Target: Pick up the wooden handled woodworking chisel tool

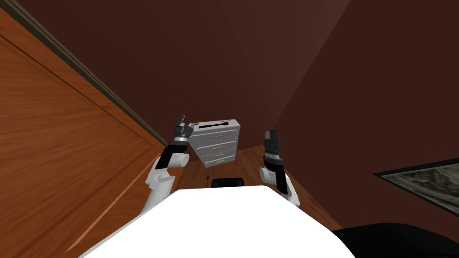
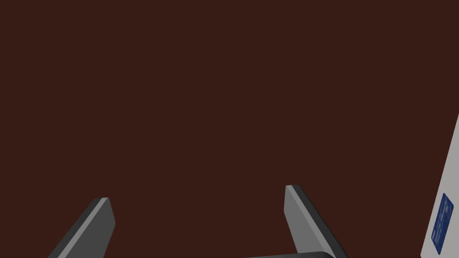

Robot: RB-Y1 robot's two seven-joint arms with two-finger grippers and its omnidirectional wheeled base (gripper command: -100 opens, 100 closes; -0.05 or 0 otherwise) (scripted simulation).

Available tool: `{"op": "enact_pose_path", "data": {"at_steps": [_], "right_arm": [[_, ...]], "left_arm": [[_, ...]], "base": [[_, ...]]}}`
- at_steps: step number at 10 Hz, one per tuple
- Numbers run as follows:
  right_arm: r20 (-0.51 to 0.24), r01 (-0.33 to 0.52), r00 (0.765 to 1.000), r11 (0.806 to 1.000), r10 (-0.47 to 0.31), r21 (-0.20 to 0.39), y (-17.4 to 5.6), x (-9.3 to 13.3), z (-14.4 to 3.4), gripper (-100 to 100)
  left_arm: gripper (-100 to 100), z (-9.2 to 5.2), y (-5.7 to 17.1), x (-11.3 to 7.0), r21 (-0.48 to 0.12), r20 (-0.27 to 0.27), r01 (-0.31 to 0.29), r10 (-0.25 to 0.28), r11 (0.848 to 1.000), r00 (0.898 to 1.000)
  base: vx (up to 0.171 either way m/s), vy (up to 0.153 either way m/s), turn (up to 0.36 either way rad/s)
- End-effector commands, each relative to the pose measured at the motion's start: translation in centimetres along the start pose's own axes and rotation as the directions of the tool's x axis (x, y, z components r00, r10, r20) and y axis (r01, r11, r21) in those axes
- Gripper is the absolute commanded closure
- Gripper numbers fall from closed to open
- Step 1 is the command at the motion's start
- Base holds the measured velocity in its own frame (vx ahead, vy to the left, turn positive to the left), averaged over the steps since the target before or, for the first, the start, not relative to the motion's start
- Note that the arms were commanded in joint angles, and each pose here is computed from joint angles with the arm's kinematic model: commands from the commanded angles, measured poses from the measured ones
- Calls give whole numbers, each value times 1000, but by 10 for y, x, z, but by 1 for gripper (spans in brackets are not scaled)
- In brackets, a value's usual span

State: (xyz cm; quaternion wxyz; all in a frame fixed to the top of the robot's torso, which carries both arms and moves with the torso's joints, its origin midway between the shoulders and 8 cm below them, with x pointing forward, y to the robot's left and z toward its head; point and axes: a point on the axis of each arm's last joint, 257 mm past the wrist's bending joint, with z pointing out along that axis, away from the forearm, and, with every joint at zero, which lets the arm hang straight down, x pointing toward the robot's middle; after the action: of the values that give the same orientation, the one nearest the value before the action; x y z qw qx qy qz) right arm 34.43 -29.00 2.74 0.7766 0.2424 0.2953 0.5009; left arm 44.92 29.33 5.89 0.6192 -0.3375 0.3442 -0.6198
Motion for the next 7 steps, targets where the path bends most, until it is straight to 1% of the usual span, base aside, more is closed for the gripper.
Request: {"op": "enact_pose_path", "data": {"at_steps": [1, 2, 4, 5, 6, 7], "right_arm": [[0, 0, 1000, 1000, 0, 0, 0, 0, 0, 0], [0, 0, 1000, 1000, 0, 0, 0, 0, 0, 0], [0, 0, 1000, 1000, 0, 0, 0, 0, 0, 0], [0, 0, 1000, 1000, 0, 0, 0, 0, 0, 0], [0, 0, 1000, 1000, 0, 0, 0, 0, 0, 0], [0, 0, 1000, 1000, 0, 0, 0, 0, 0, 0]], "left_arm": [[-100, 3, 10, -1, -37, 5, 2, -2, 999, 1000], [-100, 16, 6, -2, -34, -1, 11, -11, 999, 1000], [-100, 15, 18, -3, -81, 7, 11, -11, 997, 1000], [-100, 28, 17, -4, -88, 2, 20, -20, 996, 1000], [-100, 27, 24, -5, -115, 7, 20, -19, 993, 1000], [-100, 27, 27, -5, -127, 8, 20, -19, 992, 1000]], "base": [[-15, -18, -2], [-29, -28, 43], [-25, -28, 9], [-39, -47, 32], [-35, -46, 22], [-13, -17, -1]]}}
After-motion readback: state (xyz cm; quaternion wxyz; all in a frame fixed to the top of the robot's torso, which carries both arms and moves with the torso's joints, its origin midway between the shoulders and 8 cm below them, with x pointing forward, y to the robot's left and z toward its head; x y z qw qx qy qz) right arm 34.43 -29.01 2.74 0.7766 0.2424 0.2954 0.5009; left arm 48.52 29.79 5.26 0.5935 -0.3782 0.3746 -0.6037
